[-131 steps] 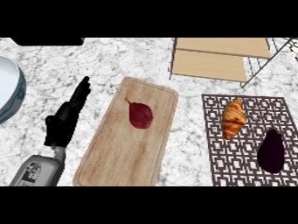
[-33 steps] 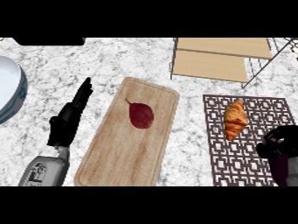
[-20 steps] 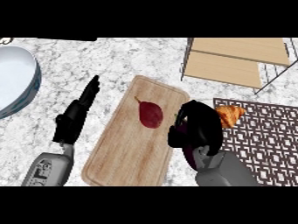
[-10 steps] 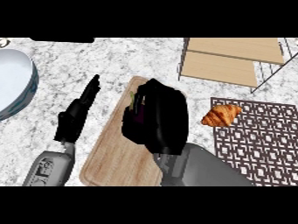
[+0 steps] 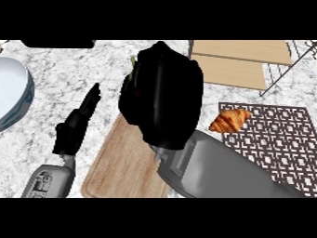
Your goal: Pick the eggplant from the placemat and place it in the tiered shelf
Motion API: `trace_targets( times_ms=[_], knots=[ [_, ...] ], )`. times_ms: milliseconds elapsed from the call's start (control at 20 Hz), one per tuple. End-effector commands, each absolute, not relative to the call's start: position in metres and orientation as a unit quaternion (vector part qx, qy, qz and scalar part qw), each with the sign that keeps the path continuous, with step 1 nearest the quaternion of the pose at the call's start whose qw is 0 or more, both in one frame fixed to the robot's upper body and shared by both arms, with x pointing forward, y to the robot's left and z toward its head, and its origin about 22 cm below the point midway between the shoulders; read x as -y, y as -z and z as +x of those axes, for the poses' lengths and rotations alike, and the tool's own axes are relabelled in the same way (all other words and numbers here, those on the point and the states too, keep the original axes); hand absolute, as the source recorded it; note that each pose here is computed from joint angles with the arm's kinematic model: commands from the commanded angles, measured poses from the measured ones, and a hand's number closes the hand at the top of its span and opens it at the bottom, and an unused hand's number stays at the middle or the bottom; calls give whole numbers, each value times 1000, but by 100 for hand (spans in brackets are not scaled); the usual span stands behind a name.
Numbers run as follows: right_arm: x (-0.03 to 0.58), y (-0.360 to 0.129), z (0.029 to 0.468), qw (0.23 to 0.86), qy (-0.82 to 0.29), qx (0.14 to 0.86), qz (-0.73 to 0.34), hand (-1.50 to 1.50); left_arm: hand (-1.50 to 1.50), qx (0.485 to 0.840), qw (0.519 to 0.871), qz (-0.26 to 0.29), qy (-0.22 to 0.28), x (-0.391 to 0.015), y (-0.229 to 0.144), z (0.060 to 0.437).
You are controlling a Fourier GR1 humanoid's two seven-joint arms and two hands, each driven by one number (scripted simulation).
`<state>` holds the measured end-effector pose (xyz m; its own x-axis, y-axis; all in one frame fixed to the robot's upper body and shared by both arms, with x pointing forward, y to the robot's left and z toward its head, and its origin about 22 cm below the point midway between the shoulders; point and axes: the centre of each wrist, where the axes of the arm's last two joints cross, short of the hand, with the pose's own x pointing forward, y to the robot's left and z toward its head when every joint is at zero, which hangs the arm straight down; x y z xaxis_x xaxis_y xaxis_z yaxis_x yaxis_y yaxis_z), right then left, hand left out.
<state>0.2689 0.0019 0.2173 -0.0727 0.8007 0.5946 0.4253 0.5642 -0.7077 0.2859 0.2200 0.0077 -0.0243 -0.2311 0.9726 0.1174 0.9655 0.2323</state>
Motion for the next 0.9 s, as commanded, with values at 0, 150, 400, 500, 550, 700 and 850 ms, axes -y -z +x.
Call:
trace_targets(
  times_ms=[0,150,400,500,550,700,850],
  knots=[
    [-9,-256,269,574,-98,659,-477,150,0,700,703,40,118,-216,-4,281],
    [-7,-277,275,557,-75,652,-509,150,0,705,698,56,114,-222,-15,289],
    [-9,-302,281,542,-66,645,-534,150,0,698,703,53,123,-231,-15,290],
    [-3,-290,303,542,-50,639,-544,150,0,706,695,45,126,-229,-18,280],
    [0,-319,290,543,-50,638,-544,150,0,703,700,46,120,-220,-16,288],
    [5,-322,301,535,-33,637,-554,150,0,700,703,45,118,-210,-7,280],
    [9,-329,315,523,-30,630,-573,150,0,708,694,48,118,-217,-3,274]
  ],
)
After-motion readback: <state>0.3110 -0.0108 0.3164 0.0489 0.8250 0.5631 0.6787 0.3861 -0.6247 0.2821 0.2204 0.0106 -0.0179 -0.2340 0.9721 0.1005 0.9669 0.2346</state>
